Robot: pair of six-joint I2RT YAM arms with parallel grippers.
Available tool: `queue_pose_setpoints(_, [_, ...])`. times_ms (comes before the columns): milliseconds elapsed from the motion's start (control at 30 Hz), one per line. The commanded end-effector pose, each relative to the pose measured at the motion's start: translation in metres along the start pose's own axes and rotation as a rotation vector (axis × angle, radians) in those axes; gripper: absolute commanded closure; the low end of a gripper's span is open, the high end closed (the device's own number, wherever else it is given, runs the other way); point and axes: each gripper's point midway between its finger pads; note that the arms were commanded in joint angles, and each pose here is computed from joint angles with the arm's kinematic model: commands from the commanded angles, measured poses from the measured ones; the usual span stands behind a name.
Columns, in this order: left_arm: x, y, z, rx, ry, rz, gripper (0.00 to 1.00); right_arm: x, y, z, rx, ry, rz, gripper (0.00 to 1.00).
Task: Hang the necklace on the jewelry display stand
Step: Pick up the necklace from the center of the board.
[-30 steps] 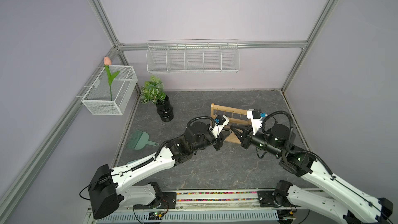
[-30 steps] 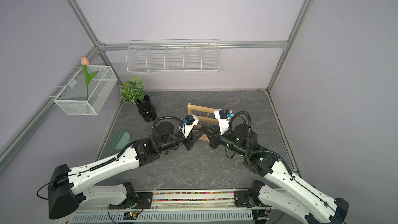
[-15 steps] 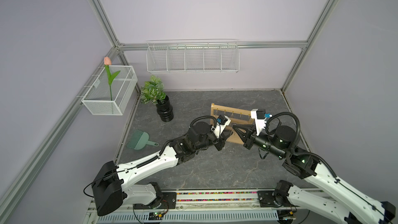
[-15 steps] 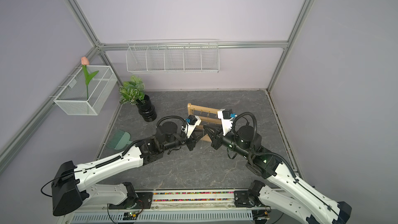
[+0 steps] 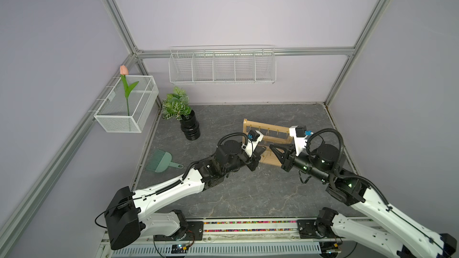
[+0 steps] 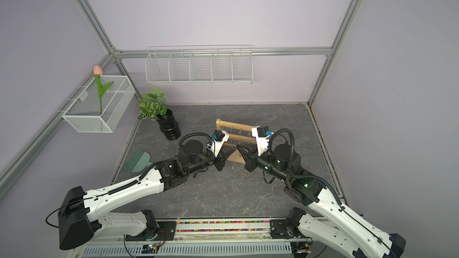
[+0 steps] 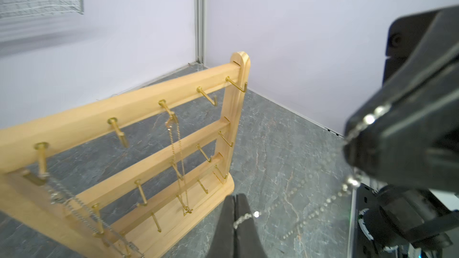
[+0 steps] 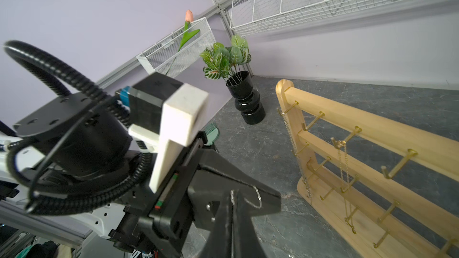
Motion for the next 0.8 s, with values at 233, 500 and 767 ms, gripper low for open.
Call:
queue_pose_setpoints(233, [0.048, -0.009, 0.021, 0.173, 0.015, -0.05, 1.0, -0.015, -0.01, -0.03, -0.149, -0.084, 0.077, 0.93])
queue_pose_setpoints(500, [0.072, 0.003, 0.011, 0.157, 0.077, -0.029, 1.0, -0.002, -0.018, -0.045, -0.259, -0.173, 0.067, 0.93])
queue_pose_setpoints(767, [0.078, 0.025, -0.003, 0.124, 0.122, 0.024, 1.0, 0.028, -0.032, -0.064, -0.418, -0.253, -0.009, 0.93])
Point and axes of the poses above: each gripper's point midway between its finger pads, its own y axis out along the fingers, its own z axis along the line the jaws close on, x = y × z, and after that the axes turned 2 degrees about y, right-handed
